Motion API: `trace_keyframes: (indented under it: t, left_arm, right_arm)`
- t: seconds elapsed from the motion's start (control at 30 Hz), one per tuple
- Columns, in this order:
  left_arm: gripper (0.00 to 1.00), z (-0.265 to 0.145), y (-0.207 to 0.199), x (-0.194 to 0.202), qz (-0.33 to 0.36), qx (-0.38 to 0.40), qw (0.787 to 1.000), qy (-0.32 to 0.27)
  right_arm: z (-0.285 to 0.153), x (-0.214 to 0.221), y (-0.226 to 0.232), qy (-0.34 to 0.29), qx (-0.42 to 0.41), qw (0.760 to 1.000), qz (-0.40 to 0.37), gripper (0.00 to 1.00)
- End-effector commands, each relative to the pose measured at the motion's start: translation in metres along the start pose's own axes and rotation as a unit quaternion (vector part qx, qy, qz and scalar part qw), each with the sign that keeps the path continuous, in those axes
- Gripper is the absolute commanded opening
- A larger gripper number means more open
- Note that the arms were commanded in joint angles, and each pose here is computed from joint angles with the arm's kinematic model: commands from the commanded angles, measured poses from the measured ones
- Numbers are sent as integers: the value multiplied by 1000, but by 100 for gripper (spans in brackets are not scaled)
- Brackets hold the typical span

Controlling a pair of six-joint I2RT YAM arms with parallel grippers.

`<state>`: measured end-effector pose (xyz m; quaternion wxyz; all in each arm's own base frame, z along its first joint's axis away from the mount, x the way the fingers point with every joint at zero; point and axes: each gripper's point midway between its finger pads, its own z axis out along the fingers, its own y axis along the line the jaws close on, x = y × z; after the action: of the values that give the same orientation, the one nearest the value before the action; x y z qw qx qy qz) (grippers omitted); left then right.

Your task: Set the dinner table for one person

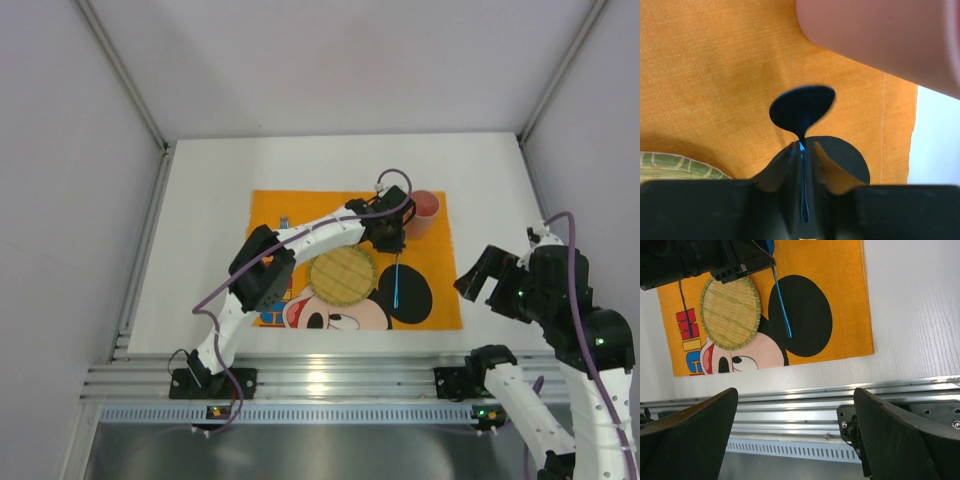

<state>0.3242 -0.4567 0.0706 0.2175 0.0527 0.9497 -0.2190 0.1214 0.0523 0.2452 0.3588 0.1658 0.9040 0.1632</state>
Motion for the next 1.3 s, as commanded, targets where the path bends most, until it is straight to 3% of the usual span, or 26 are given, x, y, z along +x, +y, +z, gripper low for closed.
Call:
trace_keyframes:
  t: [0.0,0.07,0.3,0.33,0.5,0.57,0.6,0.63,0.8,0.87,1.03,1.1,1.17,1.27]
  left_arm:
    - [25,-15,-7,-14,-9,8,1000,-29]
    - [34,-21,-7,-17,-4,6,999,-32]
    - [49,-73,-22,-44,18,30,996,-79]
    - [63,-95,-26,-55,23,34,994,-101]
    - [74,-164,5,-61,79,1,985,-150]
    - [76,-215,17,-70,90,1,975,-204]
    - [84,-216,35,-57,95,-15,975,-200]
    - [98,-255,37,-64,85,3,965,-247]
    - [98,-329,108,-41,54,-38,943,-325]
    - [98,-335,133,-26,47,-61,941,-329]
    - [99,-395,182,-15,9,-96,912,-398]
    - [98,-412,194,-11,-5,-88,898,-430]
    - [98,-406,211,-5,27,-112,888,-446]
    - [98,-417,223,-3,43,-106,863,-493]
  right_arm:
    - [-10,33,-17,68,33,997,3,100]
    - [-6,35,-18,73,34,997,2,100]
    - [5,35,-17,77,31,997,-6,100]
    - [6,32,-13,74,20,997,-11,100]
    - [4,6,20,27,-62,997,-35,100]
    - [-2,-2,32,11,-92,995,-45,100]
    - [-3,-9,40,-5,-111,992,-54,100]
    - [-7,-9,48,-8,-136,989,-62,100]
    - [-15,-14,57,-38,-166,982,-76,100]
    - [-15,-12,53,-47,-164,982,-75,100]
    - [-11,-7,35,-85,-139,986,-43,100]
    - [-22,-12,35,-130,-154,979,-31,100]
    - [-29,-15,33,-165,-162,973,-8,100]
    - [-23,-15,11,-185,-114,973,73,100]
